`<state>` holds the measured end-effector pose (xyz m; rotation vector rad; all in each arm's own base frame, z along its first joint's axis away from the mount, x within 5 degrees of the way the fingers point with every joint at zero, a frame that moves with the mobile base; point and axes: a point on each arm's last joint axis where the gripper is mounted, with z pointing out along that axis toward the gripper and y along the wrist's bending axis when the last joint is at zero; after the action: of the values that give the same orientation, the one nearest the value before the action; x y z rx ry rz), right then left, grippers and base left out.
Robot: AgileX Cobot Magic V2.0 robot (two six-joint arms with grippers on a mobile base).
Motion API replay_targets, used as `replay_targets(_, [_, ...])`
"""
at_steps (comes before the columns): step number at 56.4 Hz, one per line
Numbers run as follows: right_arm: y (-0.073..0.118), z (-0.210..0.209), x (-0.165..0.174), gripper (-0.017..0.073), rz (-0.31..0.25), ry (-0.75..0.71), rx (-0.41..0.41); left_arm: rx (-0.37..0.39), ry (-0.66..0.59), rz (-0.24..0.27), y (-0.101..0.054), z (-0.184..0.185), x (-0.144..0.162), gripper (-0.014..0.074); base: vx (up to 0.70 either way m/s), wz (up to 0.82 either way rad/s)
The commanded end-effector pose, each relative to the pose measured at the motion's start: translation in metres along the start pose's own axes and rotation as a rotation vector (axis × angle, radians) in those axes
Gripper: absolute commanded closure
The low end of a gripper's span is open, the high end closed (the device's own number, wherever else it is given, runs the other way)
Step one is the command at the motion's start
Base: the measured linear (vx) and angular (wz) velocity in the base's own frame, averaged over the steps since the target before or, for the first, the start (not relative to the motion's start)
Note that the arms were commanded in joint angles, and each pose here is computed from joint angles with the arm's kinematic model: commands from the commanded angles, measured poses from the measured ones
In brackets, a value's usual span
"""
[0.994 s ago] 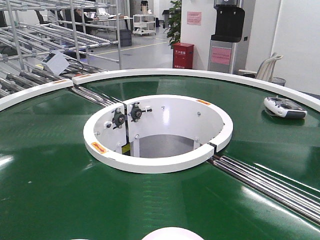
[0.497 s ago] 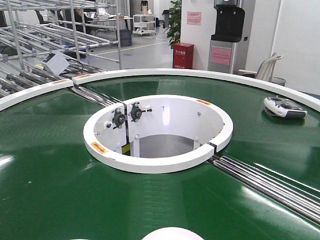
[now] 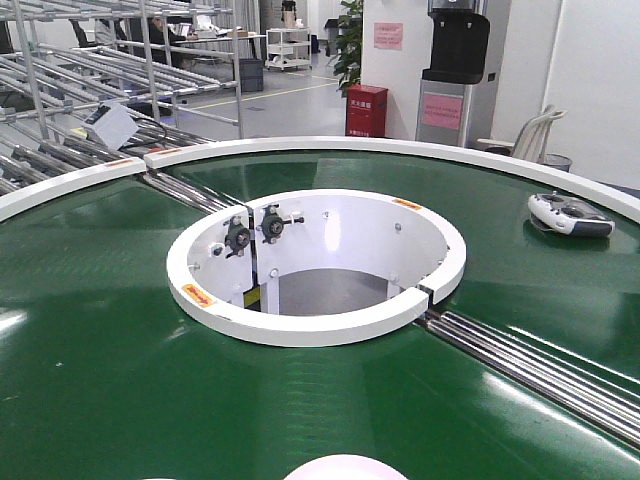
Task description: Grab plate from conveyor and place on tray
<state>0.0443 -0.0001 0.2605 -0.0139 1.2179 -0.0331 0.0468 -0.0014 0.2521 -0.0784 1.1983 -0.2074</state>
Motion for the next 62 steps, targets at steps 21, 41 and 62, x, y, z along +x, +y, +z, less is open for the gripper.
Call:
replay_targets(21, [-0.006, 0.118, -0.152, 0.0568, -0.089, 0.100, 0.007, 0.014, -0.007, 0.274, -0.030, 0.116, -0.146, 0.0591, 0.00, 0.00])
replay_targets(41, [-0.004, 0.168, -0.099, 0.0508, 0.029, 0.346, -0.005, 0.009, 0.175, 0.274, -0.024, 0.155, -0.109, 0.0570, 0.00, 0.00])
replay_targets(62, [-0.004, 0.170, -0.098, -0.0022, 0.023, 0.344, -0.006, 0.010, 0.217, 0.255, -0.024, 0.154, -0.105, 0.0175, 0.00, 0.00])
